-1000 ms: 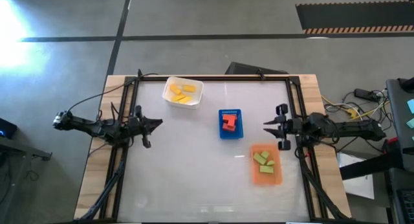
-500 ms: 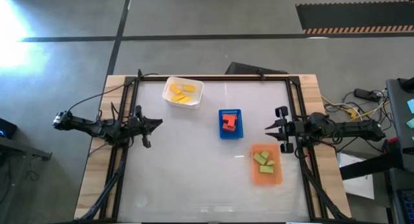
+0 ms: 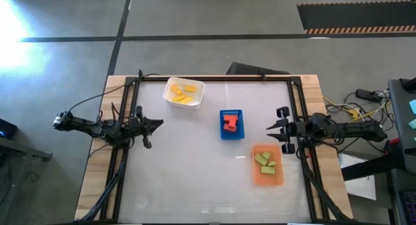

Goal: Sort & place blocks by color
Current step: Return to Home Position

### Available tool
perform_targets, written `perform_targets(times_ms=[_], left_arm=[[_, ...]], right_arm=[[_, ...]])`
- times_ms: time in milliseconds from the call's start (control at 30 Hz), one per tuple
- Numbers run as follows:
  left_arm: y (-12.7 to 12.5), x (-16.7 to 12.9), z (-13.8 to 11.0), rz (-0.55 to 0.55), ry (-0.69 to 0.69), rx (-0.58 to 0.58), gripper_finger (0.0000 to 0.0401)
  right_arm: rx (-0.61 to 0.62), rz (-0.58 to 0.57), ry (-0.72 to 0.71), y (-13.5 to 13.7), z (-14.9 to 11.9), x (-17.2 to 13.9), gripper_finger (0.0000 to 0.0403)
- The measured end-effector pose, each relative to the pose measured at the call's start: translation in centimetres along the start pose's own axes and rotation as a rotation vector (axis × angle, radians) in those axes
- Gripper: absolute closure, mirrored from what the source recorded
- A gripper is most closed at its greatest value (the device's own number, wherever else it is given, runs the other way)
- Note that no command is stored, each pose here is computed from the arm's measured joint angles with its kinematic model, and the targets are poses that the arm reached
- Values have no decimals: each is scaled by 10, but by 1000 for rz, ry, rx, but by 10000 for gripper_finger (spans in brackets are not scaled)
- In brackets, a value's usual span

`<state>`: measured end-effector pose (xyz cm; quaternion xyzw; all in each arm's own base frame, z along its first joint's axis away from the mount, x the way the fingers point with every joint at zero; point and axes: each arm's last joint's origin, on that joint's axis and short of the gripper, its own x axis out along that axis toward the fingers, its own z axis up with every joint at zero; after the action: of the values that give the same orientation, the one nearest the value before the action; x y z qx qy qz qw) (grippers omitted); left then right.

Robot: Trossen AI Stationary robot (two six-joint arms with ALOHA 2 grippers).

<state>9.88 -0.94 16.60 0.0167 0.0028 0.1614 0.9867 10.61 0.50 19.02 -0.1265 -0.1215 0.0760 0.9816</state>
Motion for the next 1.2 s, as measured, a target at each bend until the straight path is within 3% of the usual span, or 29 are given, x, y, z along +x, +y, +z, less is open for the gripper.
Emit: perform_targets(times_ms=[367,1200], left_arm=[[0,0,0,1,0,-1,395],[0,0,0,0,-1,-1,395]], right_arm=[[0,0,1,0,0,0,335],[0,0,1,0,0,0,325]])
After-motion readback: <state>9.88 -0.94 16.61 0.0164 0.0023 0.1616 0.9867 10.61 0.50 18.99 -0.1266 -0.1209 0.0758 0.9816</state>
